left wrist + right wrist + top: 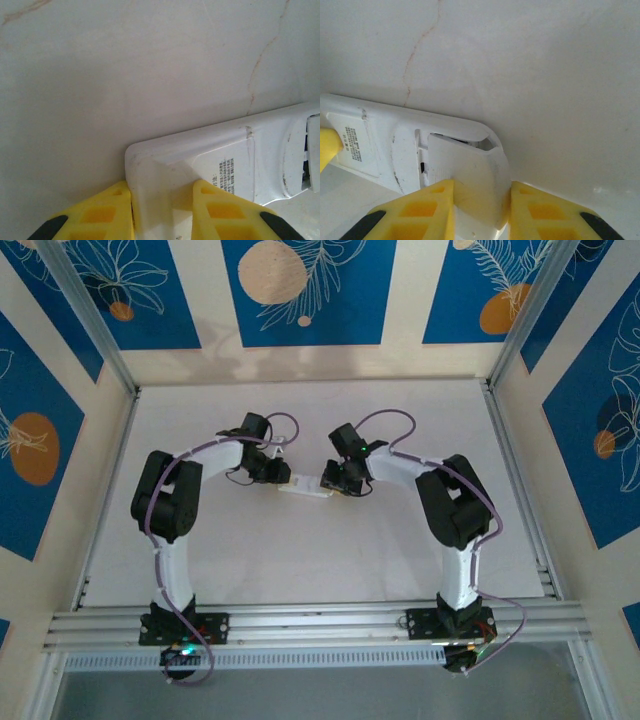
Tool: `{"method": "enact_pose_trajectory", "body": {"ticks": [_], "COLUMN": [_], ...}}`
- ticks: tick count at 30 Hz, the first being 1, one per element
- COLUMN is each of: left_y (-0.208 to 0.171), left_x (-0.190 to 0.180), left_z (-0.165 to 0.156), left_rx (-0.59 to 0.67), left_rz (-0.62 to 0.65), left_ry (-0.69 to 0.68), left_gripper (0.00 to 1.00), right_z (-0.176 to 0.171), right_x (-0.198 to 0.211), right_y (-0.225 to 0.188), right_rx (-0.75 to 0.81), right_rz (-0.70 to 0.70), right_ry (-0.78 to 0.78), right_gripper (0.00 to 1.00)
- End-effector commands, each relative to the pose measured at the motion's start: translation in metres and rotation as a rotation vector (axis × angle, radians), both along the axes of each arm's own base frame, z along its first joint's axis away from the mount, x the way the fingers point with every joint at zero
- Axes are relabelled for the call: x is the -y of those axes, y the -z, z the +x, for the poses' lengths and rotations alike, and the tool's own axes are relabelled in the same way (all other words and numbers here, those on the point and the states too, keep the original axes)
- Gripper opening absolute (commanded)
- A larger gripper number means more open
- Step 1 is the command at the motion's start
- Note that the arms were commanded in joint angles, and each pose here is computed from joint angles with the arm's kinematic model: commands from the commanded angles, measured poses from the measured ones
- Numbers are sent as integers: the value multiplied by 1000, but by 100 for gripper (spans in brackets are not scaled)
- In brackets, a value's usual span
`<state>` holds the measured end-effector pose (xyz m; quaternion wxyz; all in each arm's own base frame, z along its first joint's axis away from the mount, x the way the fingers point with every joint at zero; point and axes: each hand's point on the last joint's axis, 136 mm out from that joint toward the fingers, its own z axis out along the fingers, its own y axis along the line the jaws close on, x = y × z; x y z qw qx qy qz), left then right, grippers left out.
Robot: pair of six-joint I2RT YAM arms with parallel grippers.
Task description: Load the batteries into the remote control
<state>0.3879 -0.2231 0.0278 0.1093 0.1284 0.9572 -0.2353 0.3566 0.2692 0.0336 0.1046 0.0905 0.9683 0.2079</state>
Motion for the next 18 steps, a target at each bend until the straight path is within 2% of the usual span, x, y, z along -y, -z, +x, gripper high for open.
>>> {"method": "enact_pose_trajectory", "body": {"ticks": [1, 10, 18], "left_y": [42, 42, 43], "left_x": [14, 15, 15], "left_z": [-39, -40, -40], "left_rx": [-132, -134, -134], "left_rz": [2, -4, -4], "left_ry": [81, 80, 80], "left_gripper": [25, 25, 25], "right_z": [27, 25, 23], "right_x": [-35, -43, -52], "right_y": [-16, -13, -18], "right_rx": [216, 232, 307], "right_rz": [108, 149, 209], "right_ry": [-39, -63, -115], "right_gripper": [26, 24, 23]}}
